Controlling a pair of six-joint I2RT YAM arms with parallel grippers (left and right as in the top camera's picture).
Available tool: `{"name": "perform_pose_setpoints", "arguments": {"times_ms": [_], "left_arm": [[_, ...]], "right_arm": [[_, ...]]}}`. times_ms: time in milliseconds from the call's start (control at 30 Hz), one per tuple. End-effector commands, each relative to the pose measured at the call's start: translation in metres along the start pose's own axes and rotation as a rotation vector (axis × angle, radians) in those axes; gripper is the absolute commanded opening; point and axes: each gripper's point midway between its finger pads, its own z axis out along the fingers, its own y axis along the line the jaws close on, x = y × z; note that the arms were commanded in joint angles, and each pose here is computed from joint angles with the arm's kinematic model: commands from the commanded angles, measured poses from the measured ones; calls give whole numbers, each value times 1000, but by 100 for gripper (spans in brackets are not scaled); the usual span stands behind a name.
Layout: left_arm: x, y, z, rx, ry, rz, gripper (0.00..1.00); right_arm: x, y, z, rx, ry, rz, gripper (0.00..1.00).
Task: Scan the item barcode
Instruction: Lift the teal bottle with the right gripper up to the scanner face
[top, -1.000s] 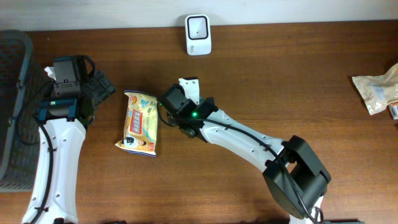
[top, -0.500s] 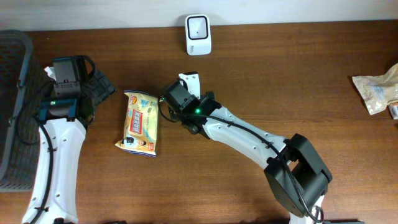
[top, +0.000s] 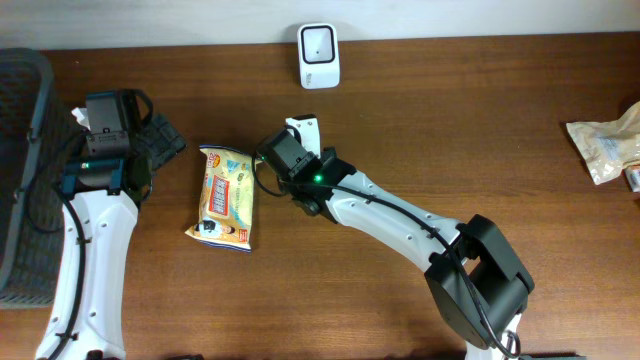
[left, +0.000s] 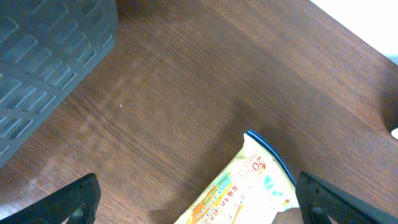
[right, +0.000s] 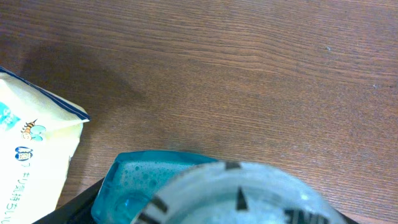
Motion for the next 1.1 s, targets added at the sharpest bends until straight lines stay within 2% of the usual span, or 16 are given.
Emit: {"name": "perform_pose_setpoints", "arguments": {"times_ms": [0,200,633,867,1067], "left_arm": [[0,0,3,1,10,12,99],[1,0,3,-2,14,13,99],[2,0,3,-2,15,14,99],[2,0,3,-2,15,14,99],[2,0,3,-2,15,14,99]], "right_arm": [[-11,-1,1,11,-24,17,70],[-44,-3,-7,-39,-46,-6,71],[-115,-62,-13,-212,-28,95,68],[-158,-87,-14,-309,-124,183,64],[-186,-84,-26,-335,-215,192,63]]}}
